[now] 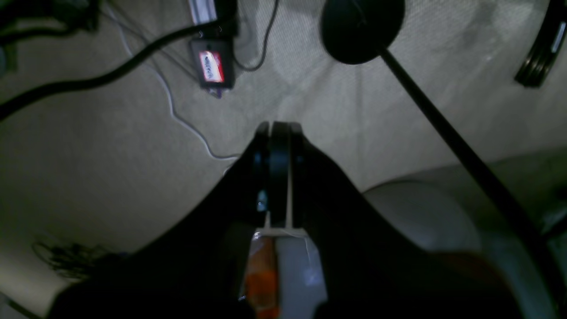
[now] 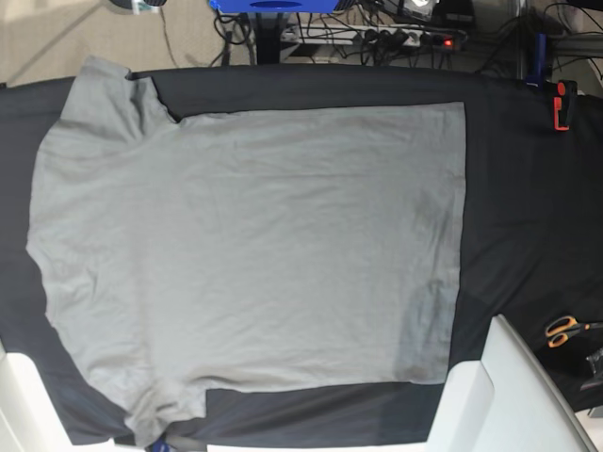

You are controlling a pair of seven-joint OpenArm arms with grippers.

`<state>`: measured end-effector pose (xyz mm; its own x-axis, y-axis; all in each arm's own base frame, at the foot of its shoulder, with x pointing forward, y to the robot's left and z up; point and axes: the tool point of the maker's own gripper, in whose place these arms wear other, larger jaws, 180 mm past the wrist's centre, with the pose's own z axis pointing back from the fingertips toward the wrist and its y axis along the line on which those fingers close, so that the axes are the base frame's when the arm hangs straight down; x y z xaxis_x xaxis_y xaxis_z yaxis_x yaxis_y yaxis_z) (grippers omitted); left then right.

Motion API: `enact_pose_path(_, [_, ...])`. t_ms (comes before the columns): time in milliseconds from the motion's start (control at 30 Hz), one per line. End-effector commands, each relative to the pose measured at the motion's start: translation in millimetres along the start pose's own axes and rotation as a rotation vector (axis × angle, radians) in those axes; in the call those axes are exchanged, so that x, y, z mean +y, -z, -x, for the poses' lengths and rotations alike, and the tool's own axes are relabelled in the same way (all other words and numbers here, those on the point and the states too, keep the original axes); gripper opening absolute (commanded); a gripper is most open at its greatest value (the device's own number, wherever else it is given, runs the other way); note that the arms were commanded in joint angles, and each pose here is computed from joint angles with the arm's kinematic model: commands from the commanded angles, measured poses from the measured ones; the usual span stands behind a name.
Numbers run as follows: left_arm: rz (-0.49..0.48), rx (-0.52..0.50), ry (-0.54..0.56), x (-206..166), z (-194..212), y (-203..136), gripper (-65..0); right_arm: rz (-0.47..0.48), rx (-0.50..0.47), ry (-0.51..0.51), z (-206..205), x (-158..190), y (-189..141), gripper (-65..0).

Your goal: Fold the T-shirt properly

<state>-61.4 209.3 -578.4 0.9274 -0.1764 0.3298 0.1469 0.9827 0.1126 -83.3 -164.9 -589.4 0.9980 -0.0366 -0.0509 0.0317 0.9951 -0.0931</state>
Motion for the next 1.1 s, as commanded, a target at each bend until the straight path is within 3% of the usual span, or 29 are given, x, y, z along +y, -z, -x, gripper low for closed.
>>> enact_pose_path(0, [-0.01,-0.035,0.003,5.5,-4.7,-9.0,-65.0,0.034,-0.024,0.012,-3.5,-16.5,-6.9,-64.8])
enact_pose_path(233, [-0.11,-0.258,-0.024,44.7,-78.7,-47.3,-65.0,0.107,-0.158,0.067,-44.4,-52.1,-53.0,-64.8])
enact_pose_path(333, [-0.141,-0.406,-0.155,64.7,-131.9,-65.6,-65.0,0.145,-0.246,0.097,-72.6,-69.1,-72.9,-64.8])
enact_pose_path(400, [-0.128,-0.464,-0.234,71.7,-160.6,-80.5,-65.0,0.164,-0.303,0.111,-91.1,-78.2,-84.8,-64.8])
enact_pose_path(533, [-0.06,-0.519,-0.252,79.5,-214.5,-104.2,-65.0,0.182,-0.445,0.136,-139.1,-89.3,-112.9,-64.2])
enact_pose_path(700, [-0.025,-0.51,-0.258,89.3,-245.8,-97.3,-65.0,-0.157,-0.652,0.175,-196.9,-56.1,-147.7,-63.8])
enact_pose_path(733, [-0.027,-0.508,-0.259,90.9,-248.3,-94.8,-63.7,-0.232,-0.701,0.167,-206.5,-51.1,-157.3,-62.0])
enact_pose_path(800, [-0.006,-0.504,-0.247,88.9,-248.4,-91.0,-51.8,-0.333,-0.773,0.137,-218.9,-47.2,-172.8,-53.7])
enact_pose_path(833, [0.017,-0.507,-0.232,85.5,-249.3,-90.4,-49.5,-0.361,-0.777,0.114,-219.6,-45.7,-175.0,-48.8])
enact_pose_path(933, [0.092,-0.522,-0.193,79.5,-252.8,-88.7,-49.2,-0.395,-0.78,0.067,-226.2,-52.0,-177.0,-32.6])
enact_pose_path(1067, [0.075,-0.518,-0.233,93.2,-245.3,-82.9,-49.2,-0.403,-0.754,0.233,-226.8,-84.7,-161.2,-19.7])
